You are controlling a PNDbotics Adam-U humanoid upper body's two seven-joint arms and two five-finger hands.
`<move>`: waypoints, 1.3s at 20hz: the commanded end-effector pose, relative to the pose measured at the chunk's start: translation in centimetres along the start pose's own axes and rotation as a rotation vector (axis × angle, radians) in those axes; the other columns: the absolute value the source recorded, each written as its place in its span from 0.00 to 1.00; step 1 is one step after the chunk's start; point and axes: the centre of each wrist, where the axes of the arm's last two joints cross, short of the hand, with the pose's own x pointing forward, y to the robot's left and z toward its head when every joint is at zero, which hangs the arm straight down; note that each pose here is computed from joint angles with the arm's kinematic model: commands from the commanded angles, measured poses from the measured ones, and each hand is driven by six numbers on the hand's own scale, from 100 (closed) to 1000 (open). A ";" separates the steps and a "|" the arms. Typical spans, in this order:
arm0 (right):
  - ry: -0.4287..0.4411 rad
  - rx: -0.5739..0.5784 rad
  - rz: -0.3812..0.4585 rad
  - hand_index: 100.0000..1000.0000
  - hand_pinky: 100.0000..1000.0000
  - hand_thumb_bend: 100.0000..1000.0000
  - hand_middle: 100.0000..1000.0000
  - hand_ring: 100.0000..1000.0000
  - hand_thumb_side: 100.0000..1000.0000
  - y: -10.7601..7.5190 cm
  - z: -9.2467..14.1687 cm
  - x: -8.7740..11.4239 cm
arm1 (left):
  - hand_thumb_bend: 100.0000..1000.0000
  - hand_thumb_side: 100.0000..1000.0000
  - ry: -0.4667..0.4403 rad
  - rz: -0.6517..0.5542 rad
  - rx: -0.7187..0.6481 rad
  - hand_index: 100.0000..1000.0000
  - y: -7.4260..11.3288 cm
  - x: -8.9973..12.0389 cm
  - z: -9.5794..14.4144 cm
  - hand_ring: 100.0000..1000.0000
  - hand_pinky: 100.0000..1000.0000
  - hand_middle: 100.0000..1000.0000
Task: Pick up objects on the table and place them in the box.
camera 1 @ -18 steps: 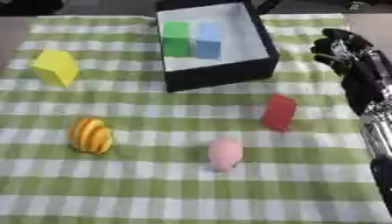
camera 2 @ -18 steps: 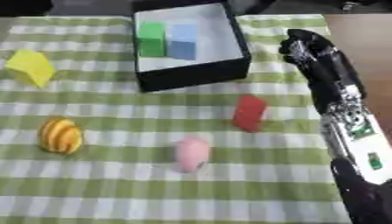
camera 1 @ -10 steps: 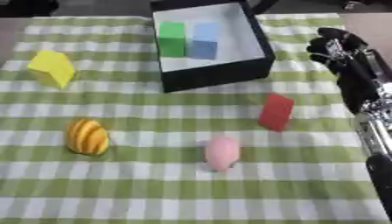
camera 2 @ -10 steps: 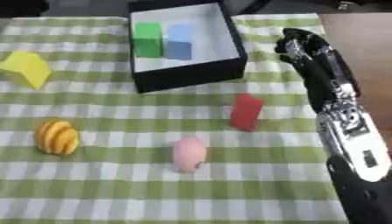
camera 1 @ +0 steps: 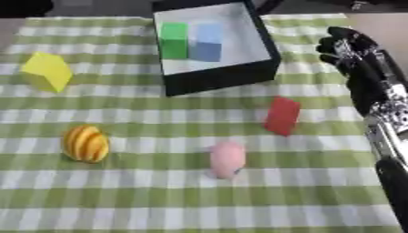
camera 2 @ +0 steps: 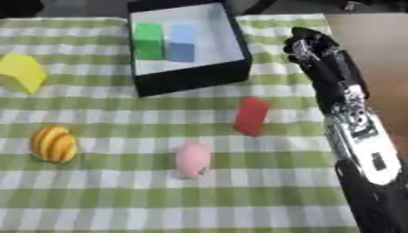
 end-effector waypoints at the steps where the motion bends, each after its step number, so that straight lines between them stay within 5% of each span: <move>1: -0.037 -0.004 0.049 0.75 0.82 0.00 0.62 0.74 0.43 -1.1 -0.2 1.2 | 0.02 0.66 -0.036 -0.153 -0.072 0.79 1.5 1.1 -1.7 0.79 0.81 0.78; 11: -0.046 0.007 0.089 0.75 0.82 0.00 0.62 0.74 0.42 -1.9 -0.1 1.6 | 0.09 0.61 0.093 -0.631 -0.289 0.82 3.6 1.6 -7.8 0.80 0.81 0.79; 16: -0.043 0.036 0.088 0.75 0.82 0.00 0.62 0.74 0.42 -1.6 -0.2 1.6 | 0.11 0.61 0.193 -0.736 -0.287 0.82 6.1 3.4 -11.6 0.79 0.80 0.79; 26: -0.040 0.059 0.098 0.75 0.82 0.00 0.62 0.74 0.42 -1.5 -0.3 1.6 | 0.17 0.70 0.335 -0.766 -0.389 0.84 1.0 2.3 -16.1 0.80 0.81 0.80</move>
